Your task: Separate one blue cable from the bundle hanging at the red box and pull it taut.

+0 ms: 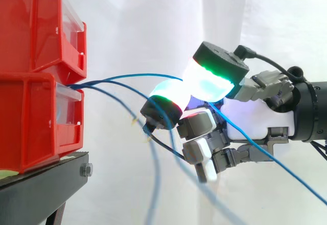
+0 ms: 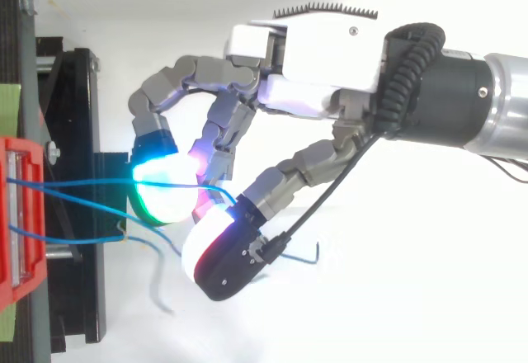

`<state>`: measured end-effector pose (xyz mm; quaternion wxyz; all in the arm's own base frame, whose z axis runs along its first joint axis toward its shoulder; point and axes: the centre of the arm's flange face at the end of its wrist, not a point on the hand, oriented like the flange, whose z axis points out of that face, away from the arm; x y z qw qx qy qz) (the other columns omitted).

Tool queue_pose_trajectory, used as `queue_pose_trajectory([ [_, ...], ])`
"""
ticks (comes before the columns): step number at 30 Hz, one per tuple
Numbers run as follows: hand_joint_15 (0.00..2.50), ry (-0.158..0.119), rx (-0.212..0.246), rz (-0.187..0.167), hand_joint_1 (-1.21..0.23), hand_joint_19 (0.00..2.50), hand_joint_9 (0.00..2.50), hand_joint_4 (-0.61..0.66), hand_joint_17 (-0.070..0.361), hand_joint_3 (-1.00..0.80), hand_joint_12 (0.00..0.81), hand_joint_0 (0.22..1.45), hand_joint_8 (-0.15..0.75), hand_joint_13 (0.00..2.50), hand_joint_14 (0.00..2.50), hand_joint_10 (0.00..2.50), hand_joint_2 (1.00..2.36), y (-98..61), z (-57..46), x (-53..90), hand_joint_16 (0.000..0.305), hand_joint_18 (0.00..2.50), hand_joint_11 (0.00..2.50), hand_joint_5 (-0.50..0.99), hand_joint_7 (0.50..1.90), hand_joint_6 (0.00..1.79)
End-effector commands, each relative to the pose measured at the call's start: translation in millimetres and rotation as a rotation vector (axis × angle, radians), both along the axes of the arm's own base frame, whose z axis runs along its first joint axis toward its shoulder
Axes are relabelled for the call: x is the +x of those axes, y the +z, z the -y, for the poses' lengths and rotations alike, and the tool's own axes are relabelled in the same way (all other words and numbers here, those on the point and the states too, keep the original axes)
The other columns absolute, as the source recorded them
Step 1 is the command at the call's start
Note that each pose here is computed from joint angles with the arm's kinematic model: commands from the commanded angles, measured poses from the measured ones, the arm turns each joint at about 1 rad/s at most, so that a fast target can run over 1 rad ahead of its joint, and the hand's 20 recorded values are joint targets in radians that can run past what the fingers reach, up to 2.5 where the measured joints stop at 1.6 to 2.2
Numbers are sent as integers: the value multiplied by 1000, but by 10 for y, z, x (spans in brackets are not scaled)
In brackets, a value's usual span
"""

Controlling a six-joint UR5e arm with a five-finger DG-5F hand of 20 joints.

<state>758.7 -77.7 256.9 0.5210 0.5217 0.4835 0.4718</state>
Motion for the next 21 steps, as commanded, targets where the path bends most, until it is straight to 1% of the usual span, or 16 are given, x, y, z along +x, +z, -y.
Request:
queue_pose_trajectory([
  [1,711,0,0,1,-1011,592,1188,104,113,-500,411,514,360,1163,25,23,1000,10,0,-1,50,1076,1106,-148,1243,863],
  [4,707,1,0,0,-893,593,1206,118,117,-500,414,502,362,1176,23,22,1000,-1,-11,1,52,1099,1074,-146,1211,856],
  [5,708,0,0,0,-792,615,1217,118,114,-500,412,518,361,1178,25,22,1000,-1,0,0,51,1101,1080,-144,1198,850],
  [6,709,0,-1,0,-780,614,1220,123,115,-500,415,521,362,1182,24,23,1000,-1,0,0,51,1108,1062,-144,1190,849],
  [7,704,0,0,0,-706,619,1222,126,113,-500,412,532,353,1193,22,22,1000,-1,0,0,50,1106,1061,-143,1190,839],
  [11,712,0,0,0,-584,645,1235,122,111,-500,412,561,356,1201,24,23,1000,-1,0,0,49,1106,1061,-140,1187,817],
  [17,715,1,0,0,-515,669,1247,116,113,-500,415,580,352,1205,22,23,1000,-1,-11,1,50,1107,1049,-138,1202,794],
  [20,726,1,0,0,-542,684,1245,105,113,-500,412,628,345,1202,22,22,1000,-1,-11,1,50,1103,1048,-139,1198,792],
  [21,731,1,0,0,-569,685,1238,99,113,-440,413,632,345,1199,24,24,1005,-1,-11,1,50,1103,1050,-140,1200,792],
])
